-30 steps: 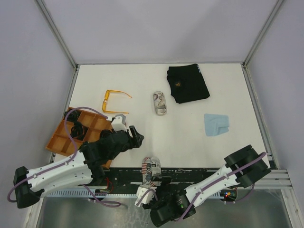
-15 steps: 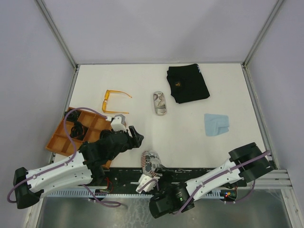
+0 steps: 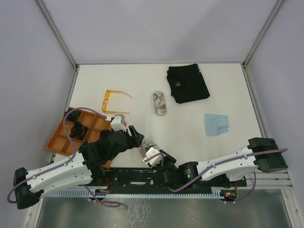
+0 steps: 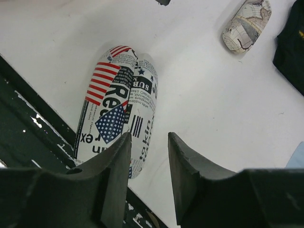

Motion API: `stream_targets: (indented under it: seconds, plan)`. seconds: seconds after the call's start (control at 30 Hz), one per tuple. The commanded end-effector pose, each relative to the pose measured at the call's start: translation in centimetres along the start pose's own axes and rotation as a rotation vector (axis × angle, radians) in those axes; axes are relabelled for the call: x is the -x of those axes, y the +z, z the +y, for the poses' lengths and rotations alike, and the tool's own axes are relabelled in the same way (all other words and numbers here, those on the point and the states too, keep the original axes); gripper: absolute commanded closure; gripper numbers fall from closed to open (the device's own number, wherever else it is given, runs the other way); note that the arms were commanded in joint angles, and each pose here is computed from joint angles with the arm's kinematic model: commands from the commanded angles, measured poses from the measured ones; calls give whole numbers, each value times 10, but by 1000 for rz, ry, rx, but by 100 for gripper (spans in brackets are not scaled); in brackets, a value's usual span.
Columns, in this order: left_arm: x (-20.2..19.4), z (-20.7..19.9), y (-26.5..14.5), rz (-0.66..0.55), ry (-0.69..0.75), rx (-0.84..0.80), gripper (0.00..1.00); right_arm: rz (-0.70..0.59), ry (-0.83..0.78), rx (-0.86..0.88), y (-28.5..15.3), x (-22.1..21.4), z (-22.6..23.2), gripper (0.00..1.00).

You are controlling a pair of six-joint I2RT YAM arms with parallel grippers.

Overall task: Organize the sunglasses
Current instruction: Adjust the sunglasses case at the center of the board.

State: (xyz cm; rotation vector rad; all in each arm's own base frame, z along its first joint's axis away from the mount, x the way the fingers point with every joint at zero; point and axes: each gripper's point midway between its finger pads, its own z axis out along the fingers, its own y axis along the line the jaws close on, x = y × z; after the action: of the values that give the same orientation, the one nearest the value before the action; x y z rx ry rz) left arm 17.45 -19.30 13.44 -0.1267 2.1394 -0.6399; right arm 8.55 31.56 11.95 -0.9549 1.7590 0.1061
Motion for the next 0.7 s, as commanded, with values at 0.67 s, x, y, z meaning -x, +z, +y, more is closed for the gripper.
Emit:
stream_targets:
  seconds: [0.67]
  plan:
    - [-3, -6, 22, 16, -1, 4, 25, 27, 80, 289, -8, -59, 8, 18]
